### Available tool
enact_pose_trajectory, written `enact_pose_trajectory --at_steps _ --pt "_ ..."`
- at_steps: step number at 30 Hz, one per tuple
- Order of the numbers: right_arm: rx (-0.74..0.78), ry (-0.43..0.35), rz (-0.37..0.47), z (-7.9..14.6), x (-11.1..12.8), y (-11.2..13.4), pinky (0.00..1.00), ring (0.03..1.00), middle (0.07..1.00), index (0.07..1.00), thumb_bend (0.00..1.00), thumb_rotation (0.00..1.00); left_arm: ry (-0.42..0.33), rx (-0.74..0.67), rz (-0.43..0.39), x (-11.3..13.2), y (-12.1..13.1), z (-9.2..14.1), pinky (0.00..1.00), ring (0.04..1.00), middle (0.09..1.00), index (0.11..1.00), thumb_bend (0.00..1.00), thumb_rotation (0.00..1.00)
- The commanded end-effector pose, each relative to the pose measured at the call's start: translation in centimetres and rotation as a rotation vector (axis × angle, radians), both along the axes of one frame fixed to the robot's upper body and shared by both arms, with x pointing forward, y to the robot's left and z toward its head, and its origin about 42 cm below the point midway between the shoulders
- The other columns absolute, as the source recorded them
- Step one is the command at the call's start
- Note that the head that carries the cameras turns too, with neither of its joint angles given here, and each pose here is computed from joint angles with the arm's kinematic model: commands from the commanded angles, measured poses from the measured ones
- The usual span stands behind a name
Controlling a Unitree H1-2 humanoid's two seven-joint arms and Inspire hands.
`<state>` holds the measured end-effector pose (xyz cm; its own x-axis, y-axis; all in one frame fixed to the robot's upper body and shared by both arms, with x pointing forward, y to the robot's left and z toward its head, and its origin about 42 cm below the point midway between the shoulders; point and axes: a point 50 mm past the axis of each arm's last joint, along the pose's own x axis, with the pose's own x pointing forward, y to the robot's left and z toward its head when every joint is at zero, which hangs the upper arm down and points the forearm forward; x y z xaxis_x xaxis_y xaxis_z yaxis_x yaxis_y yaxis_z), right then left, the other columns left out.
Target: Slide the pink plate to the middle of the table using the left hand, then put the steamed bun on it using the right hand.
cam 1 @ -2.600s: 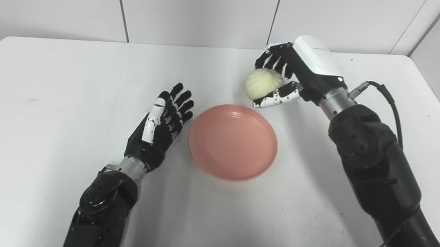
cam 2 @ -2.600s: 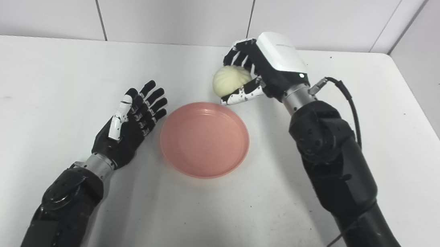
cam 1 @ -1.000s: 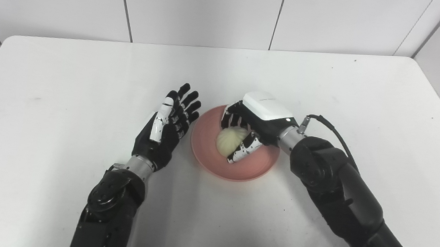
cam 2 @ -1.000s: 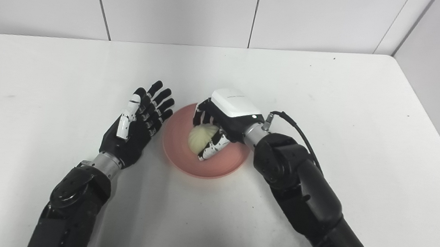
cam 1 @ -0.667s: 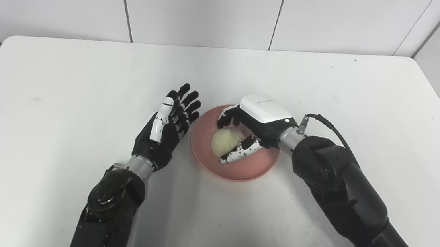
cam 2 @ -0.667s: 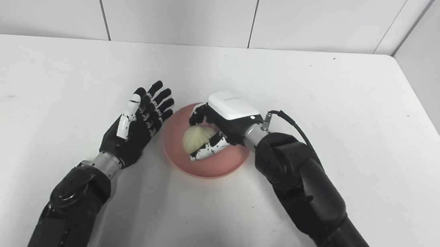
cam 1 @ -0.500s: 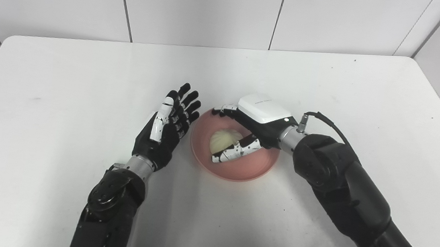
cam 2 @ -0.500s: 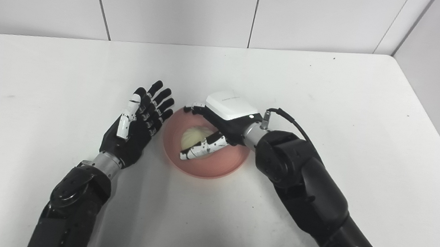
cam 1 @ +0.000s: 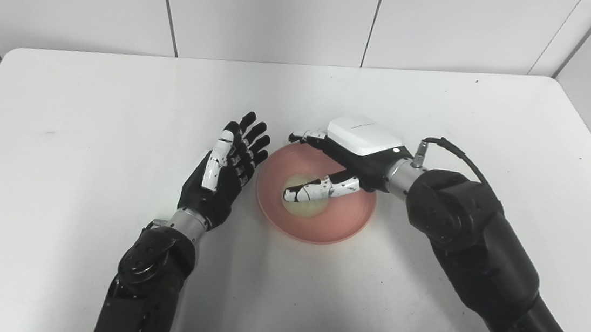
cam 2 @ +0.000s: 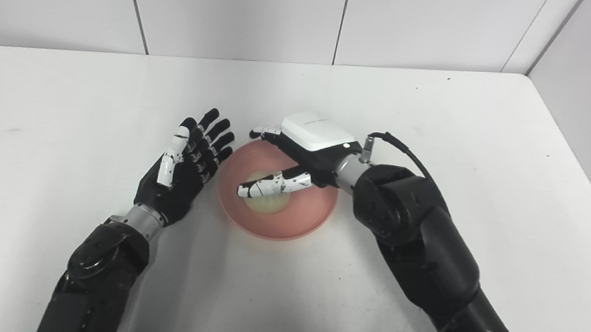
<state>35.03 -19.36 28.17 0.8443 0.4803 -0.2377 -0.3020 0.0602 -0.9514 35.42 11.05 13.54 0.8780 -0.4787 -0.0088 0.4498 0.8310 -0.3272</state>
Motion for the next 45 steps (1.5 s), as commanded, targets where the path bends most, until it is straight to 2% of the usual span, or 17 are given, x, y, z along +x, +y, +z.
enact_pose_trajectory --at_steps 1,3,5,7,11,15,18,20,23,27,28,29,32,36,40,45 --pt "0.088 -0.109 -0.008 2.9 0.1 0.0 0.75 0.819 0.842 0.857 0.76 0.91 0.097 0.032 -0.015 -0.6 0.2 -1.7 1.0 0.992 0.994 1.0 0.48 1.0" --pt "0.177 -0.131 -0.027 3.1 0.0 -0.5 0.71 0.802 0.834 0.852 0.74 0.9 0.092 0.031 -0.013 -0.6 0.3 -1.7 1.0 0.996 0.996 1.0 0.48 1.0" --pt "0.294 -0.117 -0.064 3.0 0.3 -1.3 0.7 0.811 0.868 0.905 0.75 0.97 0.089 0.032 -0.005 -0.6 0.4 -1.7 1.0 0.996 0.992 1.0 0.48 1.0" --pt "0.393 -0.069 -0.114 2.4 0.6 -2.2 0.78 0.887 0.939 0.973 0.8 1.0 0.085 0.036 0.004 -0.6 0.6 -1.7 1.0 0.994 0.988 1.0 0.49 1.0" --pt "0.552 0.032 -0.218 0.8 0.6 -3.8 0.9 0.987 0.996 0.999 0.81 1.0 0.074 0.066 0.023 -0.8 0.9 -1.7 1.0 0.992 0.985 0.993 0.5 1.0" --pt "0.761 0.111 -0.287 -1.6 0.7 -4.6 0.99 1.0 1.0 1.0 0.81 1.0 0.056 0.081 0.043 -1.0 1.3 -1.6 1.0 0.989 0.986 0.994 0.5 1.0" --pt "0.913 0.164 -0.329 -3.4 0.9 -4.9 1.0 1.0 1.0 1.0 0.83 1.0 0.047 0.085 0.061 -1.4 1.7 -1.6 1.0 0.992 0.993 0.999 0.5 1.0" --pt "0.976 0.173 -0.356 -4.1 1.0 -4.9 1.0 1.0 1.0 1.0 0.84 1.0 0.045 0.085 0.068 -1.5 2.0 -1.7 1.0 0.994 0.997 1.0 0.5 1.0" --pt "1.066 0.155 -0.407 -5.4 0.9 -5.0 1.0 1.0 1.0 1.0 0.79 1.0 0.043 0.087 0.082 -1.9 2.4 -1.6 1.0 1.0 1.0 1.0 0.48 1.0" --pt "1.146 0.104 -0.46 -6.6 0.3 -5.0 1.0 1.0 1.0 1.0 0.64 1.0 0.037 0.093 0.101 -2.3 2.9 -1.7 1.0 1.0 1.0 1.0 0.47 1.0" --pt "1.178 0.077 -0.472 -7.1 0.1 -4.9 1.0 1.0 1.0 1.0 0.64 1.0 0.035 0.094 0.106 -2.4 3.0 -1.8 1.0 1.0 1.0 1.0 0.47 1.0" --pt "1.201 0.058 -0.479 -7.4 0.0 -4.9 1.0 1.0 1.0 1.0 0.55 1.0 0.034 0.094 0.109 -2.5 3.2 -1.9 1.0 1.0 1.0 1.0 0.48 1.0" --pt "1.283 -0.005 -0.461 -8.9 -0.4 -5.0 1.0 1.0 1.0 1.0 0.4 1.0 0.022 0.098 0.123 -2.8 3.5 -2.2 1.0 1.0 1.0 1.0 0.5 1.0" --pt "1.34 -0.043 -0.466 -10.6 -1.1 -4.6 1.0 1.0 1.0 1.0 0.29 1.0 0.014 0.107 0.143 -3.2 3.8 -2.8 1.0 1.0 1.0 1.0 0.49 1.0" --pt "1.397 -0.039 -0.465 -11.9 -2.0 -4.2 1.0 1.0 1.0 1.0 0.26 1.0 0.011 0.119 0.16 -3.7 4.1 -3.3 1.0 1.0 1.0 1.0 0.49 1.0" --pt "1.408 0.008 -0.482 -13.4 -3.2 -3.6 1.0 1.0 1.0 1.0 0.26 1.0 -0.003 0.12 0.169 -4.2 4.8 -4.0 1.0 1.0 1.0 1.0 0.47 1.0"
